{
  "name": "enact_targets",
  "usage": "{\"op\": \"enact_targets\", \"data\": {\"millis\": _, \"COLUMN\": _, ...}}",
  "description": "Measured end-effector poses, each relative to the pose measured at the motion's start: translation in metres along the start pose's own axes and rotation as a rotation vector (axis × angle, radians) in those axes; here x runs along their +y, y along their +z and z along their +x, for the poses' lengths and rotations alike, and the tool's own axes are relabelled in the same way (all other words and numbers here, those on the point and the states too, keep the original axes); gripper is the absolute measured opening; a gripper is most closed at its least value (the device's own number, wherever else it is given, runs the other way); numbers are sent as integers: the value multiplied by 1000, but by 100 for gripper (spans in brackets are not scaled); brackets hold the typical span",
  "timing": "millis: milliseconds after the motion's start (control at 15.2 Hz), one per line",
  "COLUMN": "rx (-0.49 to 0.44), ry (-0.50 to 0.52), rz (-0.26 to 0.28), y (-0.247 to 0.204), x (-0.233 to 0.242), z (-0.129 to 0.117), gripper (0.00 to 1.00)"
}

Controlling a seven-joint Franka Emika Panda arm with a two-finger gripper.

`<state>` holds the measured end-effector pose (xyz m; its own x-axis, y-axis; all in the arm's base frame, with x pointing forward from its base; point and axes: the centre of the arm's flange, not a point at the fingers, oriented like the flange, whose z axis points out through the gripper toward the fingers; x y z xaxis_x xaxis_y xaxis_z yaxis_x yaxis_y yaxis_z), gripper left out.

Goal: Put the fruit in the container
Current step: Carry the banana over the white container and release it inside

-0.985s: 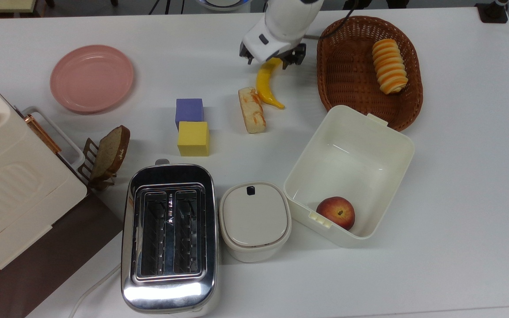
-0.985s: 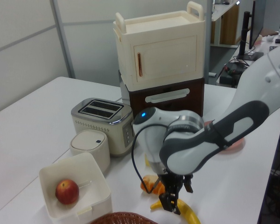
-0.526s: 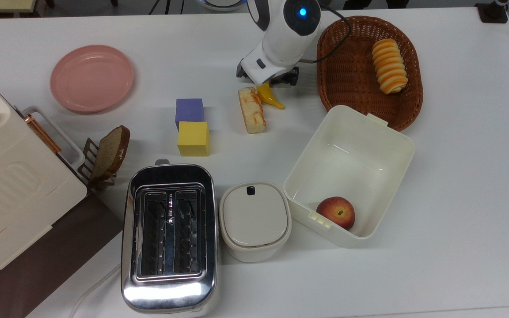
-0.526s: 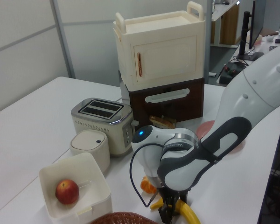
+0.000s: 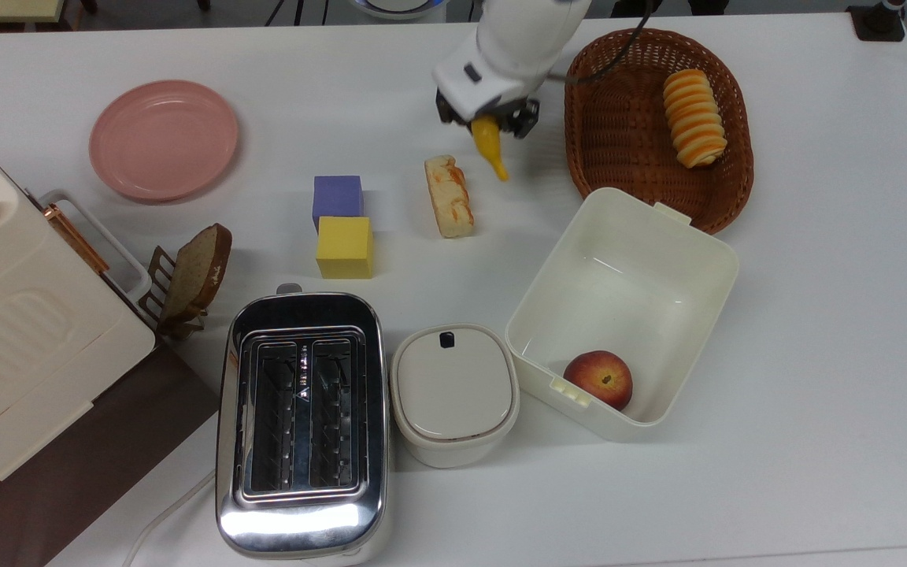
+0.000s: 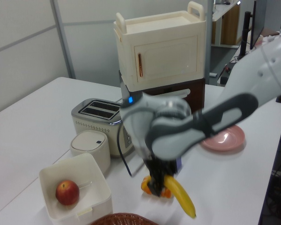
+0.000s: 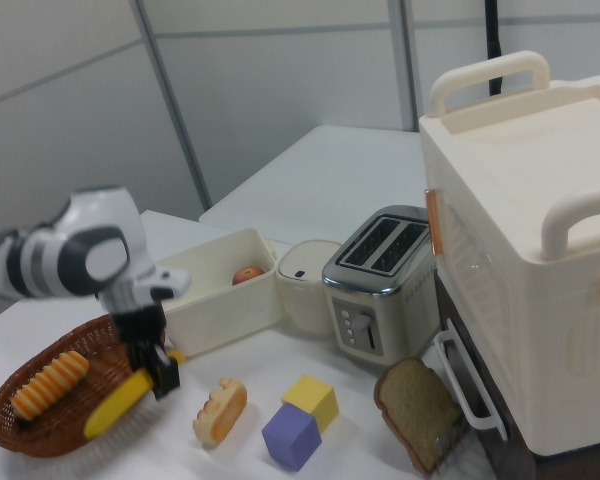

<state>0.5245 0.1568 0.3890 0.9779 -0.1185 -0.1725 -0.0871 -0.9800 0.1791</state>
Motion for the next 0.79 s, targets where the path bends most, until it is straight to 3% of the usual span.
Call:
{"op": "enact_targets", "data": {"millis": 131, "rx": 8, "ry": 12, "rz": 63, "y": -53, "x": 6, "z": 3, "gripper": 0}}
{"op": "enact_targets", "data": {"millis": 394, "rx": 152, "ry": 51, "rz": 170, "y": -151, "x": 13, "z": 20, "gripper": 0}}
{"op": "enact_targets", "data": {"millis": 723, "rx": 308, "ry": 274, "rz": 280, "y": -145, "x": -9, "z": 78, "gripper": 0}}
{"op": "enact_targets", "data": {"millis": 788, "rx": 332, "ry": 344, "rz": 294, "y": -136, "x": -15, "z": 92, "gripper": 10}}
